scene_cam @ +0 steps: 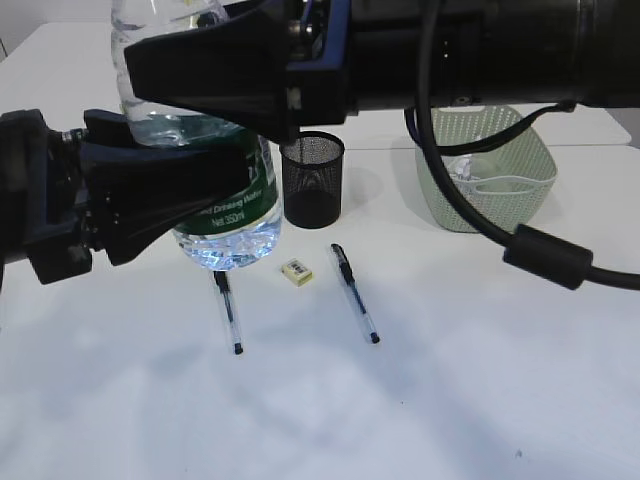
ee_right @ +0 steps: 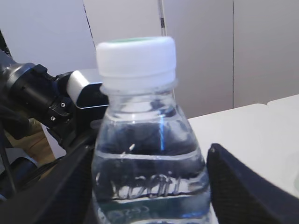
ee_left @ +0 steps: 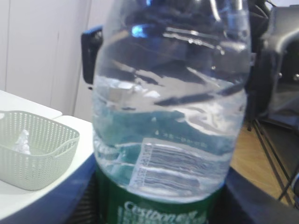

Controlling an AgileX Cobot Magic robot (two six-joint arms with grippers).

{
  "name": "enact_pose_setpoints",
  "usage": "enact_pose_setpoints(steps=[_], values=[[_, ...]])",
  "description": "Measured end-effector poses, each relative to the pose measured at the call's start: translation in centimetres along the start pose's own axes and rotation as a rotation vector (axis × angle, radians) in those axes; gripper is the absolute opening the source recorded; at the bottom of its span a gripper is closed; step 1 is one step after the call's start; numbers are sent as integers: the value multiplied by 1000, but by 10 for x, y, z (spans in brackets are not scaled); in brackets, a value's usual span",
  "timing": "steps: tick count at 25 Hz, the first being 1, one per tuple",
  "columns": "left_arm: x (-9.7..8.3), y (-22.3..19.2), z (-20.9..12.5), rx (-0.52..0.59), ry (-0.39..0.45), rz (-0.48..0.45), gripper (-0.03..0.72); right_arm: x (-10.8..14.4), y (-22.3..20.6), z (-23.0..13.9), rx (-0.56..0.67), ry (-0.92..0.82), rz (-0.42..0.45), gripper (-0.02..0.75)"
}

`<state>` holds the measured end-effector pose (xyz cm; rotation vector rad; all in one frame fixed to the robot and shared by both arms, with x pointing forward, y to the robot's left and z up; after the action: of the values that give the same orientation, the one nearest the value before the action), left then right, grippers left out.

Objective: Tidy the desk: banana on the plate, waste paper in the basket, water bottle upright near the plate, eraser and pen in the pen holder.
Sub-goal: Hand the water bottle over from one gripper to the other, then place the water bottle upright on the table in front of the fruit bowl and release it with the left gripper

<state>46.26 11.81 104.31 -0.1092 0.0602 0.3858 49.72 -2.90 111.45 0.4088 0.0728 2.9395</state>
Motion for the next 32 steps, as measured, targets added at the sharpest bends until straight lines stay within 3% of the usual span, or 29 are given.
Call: enact_pose_setpoints(steps=[11, 16, 25, 32], values=[[24, 16, 1, 9, -31, 90, 409, -6, 1, -6, 53, -38, -40, 546], [56, 35, 5, -9, -8, 260, 405, -2, 4, -34, 263, -58, -37, 546], [80, 58, 8, -18, -11, 380, 404, -42, 35, -72, 575, -212, -440, 546], [88, 62, 1, 48, -50, 438, 404, -71, 79, -92, 762, -304, -828, 546]])
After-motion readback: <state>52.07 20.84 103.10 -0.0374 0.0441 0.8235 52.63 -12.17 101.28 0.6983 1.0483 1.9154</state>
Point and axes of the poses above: a point on each arm's last joint axis where the gripper is mounted, y pointing back along that axis away from the gripper, x along the wrist's bending axis when the last joint is at zero, z = x × y, the point moved 5 cm from there along -y, pointing out along that axis toward the gripper, and after that the axes turned 10 degrees about -y, right-handed, at the moved point
